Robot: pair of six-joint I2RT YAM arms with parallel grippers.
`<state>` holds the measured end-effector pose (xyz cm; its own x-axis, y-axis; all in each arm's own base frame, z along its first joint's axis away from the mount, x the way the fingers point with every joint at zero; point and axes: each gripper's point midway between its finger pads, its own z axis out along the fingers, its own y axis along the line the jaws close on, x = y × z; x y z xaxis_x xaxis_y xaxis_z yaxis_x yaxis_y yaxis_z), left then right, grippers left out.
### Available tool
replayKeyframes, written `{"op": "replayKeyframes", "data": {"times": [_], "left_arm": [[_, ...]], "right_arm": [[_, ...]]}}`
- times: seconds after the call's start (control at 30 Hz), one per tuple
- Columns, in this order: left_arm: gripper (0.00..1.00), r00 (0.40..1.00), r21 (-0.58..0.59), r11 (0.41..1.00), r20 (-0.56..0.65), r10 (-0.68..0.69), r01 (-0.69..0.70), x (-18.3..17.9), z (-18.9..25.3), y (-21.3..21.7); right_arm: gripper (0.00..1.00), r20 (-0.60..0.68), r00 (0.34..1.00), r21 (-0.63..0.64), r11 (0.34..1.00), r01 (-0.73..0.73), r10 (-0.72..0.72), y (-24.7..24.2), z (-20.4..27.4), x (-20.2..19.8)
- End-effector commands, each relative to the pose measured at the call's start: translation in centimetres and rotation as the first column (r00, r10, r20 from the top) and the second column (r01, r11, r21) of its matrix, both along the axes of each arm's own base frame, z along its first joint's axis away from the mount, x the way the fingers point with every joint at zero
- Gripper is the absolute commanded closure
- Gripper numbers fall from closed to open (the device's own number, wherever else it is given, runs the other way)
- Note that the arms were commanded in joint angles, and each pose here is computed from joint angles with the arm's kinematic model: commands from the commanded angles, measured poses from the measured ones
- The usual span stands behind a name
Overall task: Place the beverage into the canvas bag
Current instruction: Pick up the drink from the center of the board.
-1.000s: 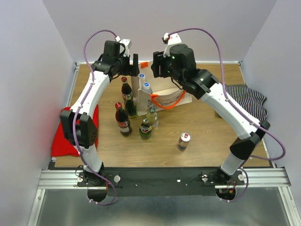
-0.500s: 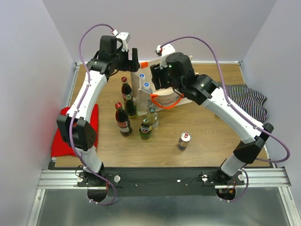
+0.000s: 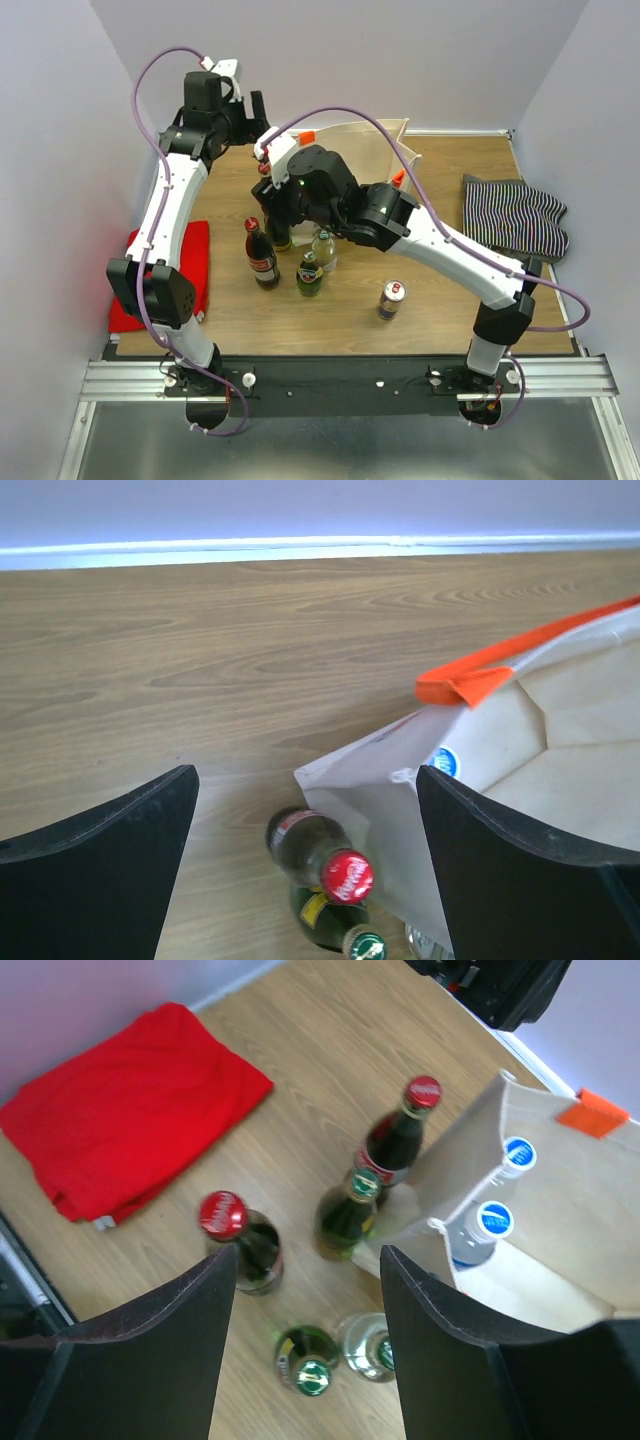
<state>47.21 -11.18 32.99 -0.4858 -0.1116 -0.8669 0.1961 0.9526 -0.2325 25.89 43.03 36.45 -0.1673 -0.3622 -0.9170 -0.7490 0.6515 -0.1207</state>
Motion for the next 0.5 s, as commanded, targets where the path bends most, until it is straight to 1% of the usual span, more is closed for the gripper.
{"op": "replayKeyframes", "data": {"times": [0.0, 0.13, 0.27, 0.47], "left_arm": [[0.01, 0.995, -0.050, 0.994, -0.040, 0.095, -0.097, 0.0, -0.4, 3.0], [0.01, 0.990, -0.061, 0.990, -0.071, 0.124, -0.128, 0.3, -1.4, 4.4], [0.01, 0.986, -0.073, 0.987, -0.091, 0.136, -0.143, 0.4, -2.4, 5.3], [0.01, 0.982, -0.076, 0.984, -0.109, 0.156, -0.164, 0.4, -3.4, 6.5]], "right_arm": [[0.33, 0.021, 0.995, 0.007, 0.995, -0.101, 0.101, 2.3, 1.1, -2.6], [0.32, 0.002, 0.990, -0.017, 0.990, -0.137, 0.137, 3.4, 0.1, -3.3], [0.32, -0.038, 0.987, -0.064, 0.985, -0.158, 0.156, 4.3, -2.2, -3.4], [0.32, -0.077, 0.981, -0.063, 0.982, -0.180, 0.175, 5.3, -3.4, -3.7]]}}
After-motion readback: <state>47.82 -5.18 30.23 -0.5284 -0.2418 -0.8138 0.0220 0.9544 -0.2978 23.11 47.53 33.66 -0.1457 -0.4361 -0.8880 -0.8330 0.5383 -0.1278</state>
